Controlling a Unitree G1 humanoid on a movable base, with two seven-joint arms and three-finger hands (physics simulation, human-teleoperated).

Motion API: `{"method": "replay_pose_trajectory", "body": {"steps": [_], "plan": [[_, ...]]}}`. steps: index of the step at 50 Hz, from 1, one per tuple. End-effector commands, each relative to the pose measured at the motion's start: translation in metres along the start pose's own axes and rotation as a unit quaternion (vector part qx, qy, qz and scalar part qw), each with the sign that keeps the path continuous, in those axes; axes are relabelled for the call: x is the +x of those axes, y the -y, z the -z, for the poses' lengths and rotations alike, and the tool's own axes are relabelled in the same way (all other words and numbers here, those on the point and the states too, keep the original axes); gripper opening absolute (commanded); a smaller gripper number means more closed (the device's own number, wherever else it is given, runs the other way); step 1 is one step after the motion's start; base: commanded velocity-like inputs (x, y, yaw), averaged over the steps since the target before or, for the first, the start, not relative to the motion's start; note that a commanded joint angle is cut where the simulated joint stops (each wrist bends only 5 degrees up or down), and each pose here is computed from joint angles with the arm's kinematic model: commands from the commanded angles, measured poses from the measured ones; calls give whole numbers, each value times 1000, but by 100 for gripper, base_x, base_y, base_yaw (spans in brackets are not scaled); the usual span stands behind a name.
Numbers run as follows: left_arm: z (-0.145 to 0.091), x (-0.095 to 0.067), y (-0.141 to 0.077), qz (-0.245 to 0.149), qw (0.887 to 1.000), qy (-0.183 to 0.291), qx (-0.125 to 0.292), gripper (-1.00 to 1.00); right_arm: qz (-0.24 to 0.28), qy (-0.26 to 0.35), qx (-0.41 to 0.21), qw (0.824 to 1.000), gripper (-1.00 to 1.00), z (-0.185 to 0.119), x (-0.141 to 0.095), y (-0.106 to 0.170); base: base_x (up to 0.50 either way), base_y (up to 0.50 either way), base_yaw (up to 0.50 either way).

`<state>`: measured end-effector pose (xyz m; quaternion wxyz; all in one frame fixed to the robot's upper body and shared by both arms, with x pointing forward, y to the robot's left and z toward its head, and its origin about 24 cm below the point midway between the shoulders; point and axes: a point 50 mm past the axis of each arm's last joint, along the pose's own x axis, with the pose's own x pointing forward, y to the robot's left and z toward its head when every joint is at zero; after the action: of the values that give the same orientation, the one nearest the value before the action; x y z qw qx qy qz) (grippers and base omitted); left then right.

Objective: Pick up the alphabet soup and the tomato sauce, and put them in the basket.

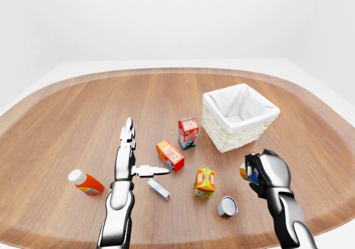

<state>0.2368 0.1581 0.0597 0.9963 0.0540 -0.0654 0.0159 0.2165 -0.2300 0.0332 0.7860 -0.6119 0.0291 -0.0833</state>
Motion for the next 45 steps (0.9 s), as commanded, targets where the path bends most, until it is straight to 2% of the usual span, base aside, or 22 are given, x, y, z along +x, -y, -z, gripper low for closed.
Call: {"method": "replay_pose_trajectory", "body": {"steps": [1,12,19,26,45], "plan": [[0,0,0,2,1000,1,-9,100,48,-7,32,998,-100,-2,-7,2,0,0,0],[0,0,0,2,1000,1,-9,100,76,-4,60,995,-100,-10,-13,8,0,0,0],[0,0,0,2,1000,1,-9,100,104,-4,69,992,-100,-13,-20,22,0,0,0],[0,0,0,2,1000,1,-9,100,107,-2,76,991,-100,-16,-20,23,0,0,0],[2,1,0,0,1000,-4,-10,100,161,47,107,980,-100,-39,-15,64,0,0,0]]}}
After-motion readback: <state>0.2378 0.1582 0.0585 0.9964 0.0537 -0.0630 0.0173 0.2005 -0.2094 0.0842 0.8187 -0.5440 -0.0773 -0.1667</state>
